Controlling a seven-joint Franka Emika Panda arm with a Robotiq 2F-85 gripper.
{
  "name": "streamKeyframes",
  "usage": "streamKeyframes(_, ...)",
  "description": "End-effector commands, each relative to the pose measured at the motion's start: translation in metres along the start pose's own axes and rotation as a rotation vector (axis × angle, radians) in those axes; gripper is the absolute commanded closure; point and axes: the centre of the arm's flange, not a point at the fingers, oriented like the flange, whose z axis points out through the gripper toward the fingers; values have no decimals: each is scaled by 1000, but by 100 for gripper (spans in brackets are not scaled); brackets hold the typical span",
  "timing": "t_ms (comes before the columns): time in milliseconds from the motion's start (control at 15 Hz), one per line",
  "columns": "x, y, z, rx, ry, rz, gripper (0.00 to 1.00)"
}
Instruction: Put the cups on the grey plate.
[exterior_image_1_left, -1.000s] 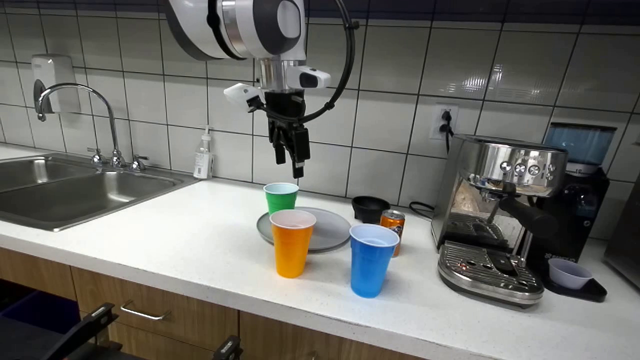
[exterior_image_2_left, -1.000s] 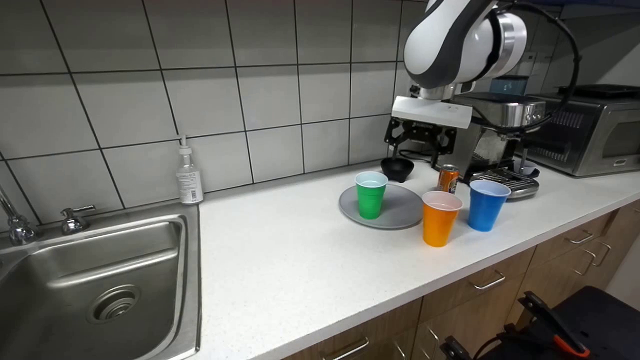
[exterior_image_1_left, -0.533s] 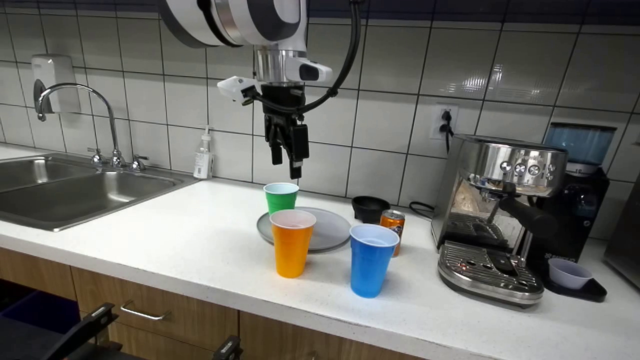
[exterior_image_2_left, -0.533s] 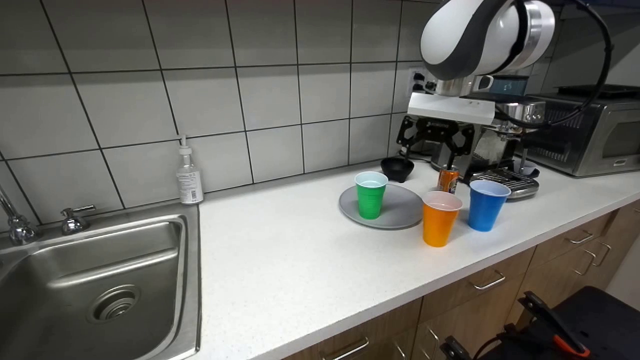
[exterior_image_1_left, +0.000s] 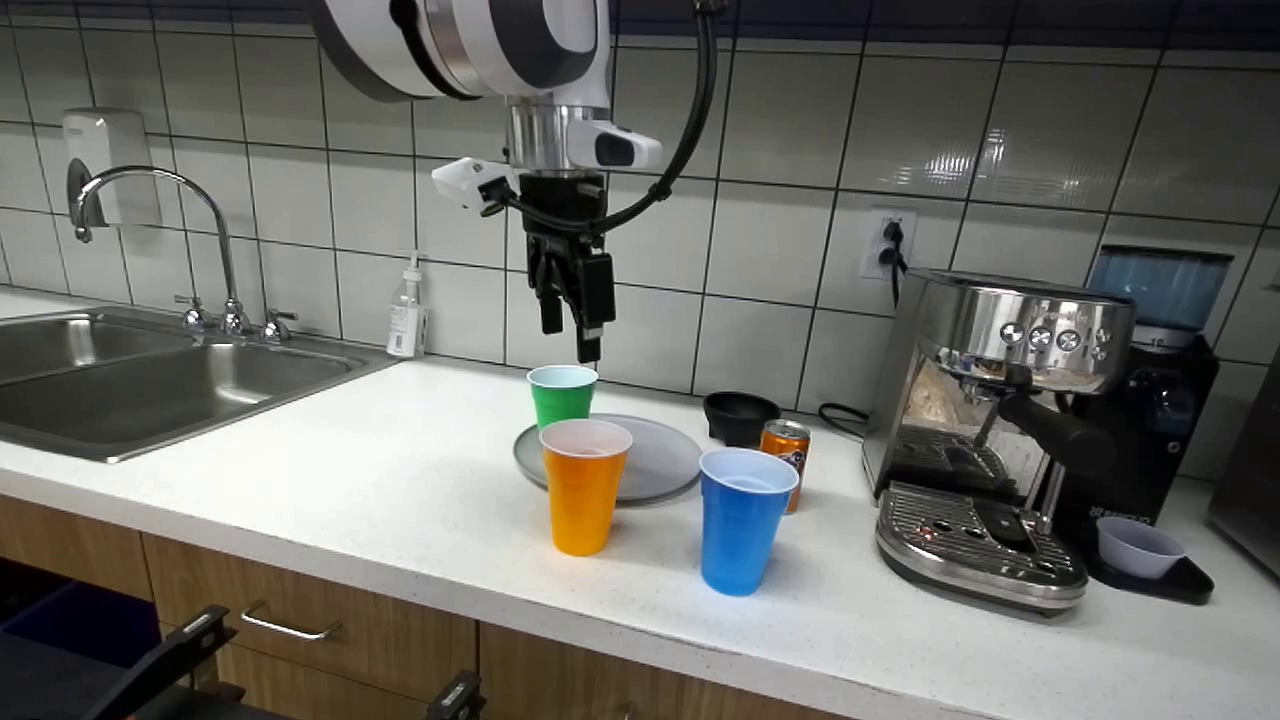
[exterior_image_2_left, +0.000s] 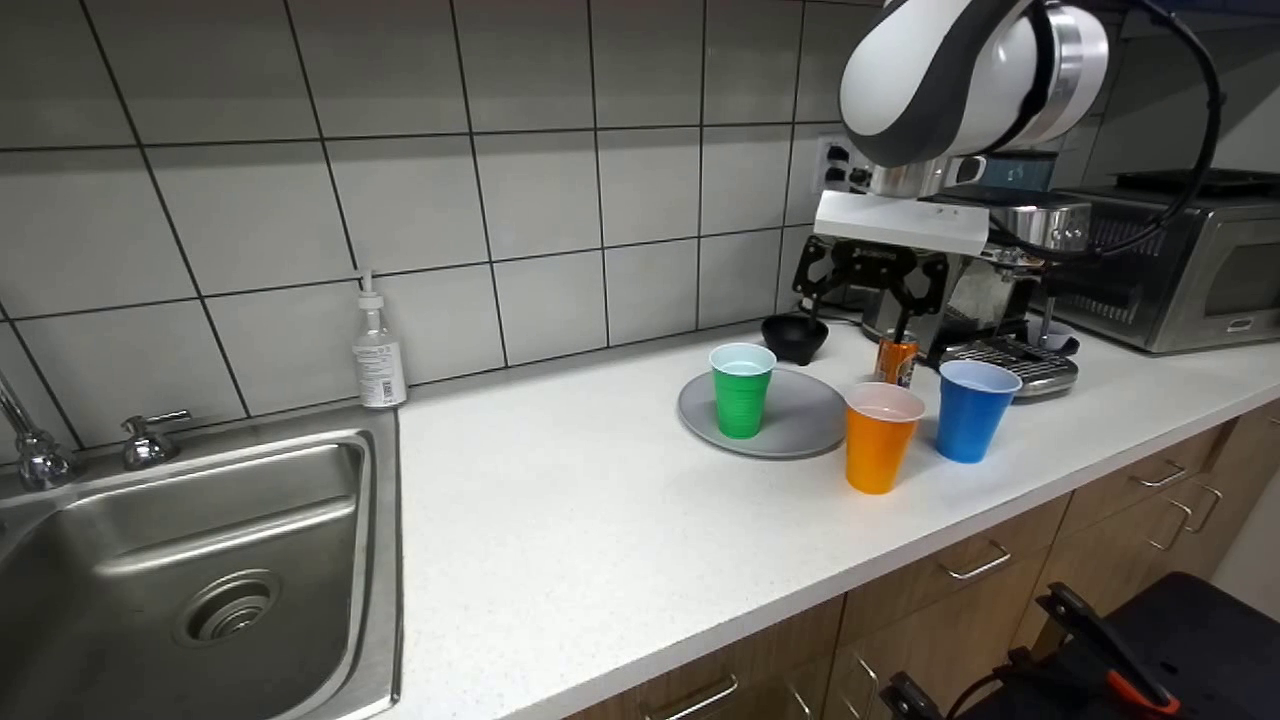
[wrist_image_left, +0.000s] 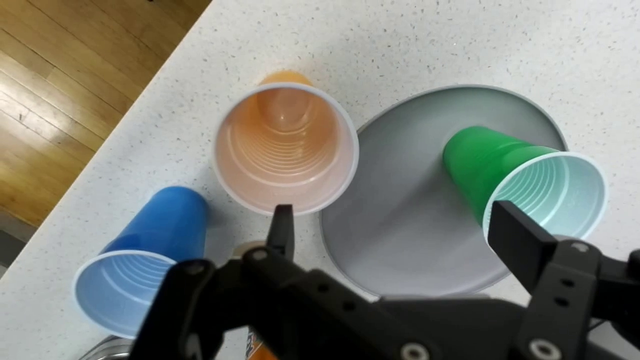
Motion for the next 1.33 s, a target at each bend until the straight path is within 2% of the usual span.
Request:
streamKeyframes(0, -12, 9, 5, -5, 15, 23, 0)
streamKeyframes(667, -15, 28, 28, -45, -31, 42, 0)
streamKeyframes(1267, -5, 15, 55, -72, -66, 42, 0)
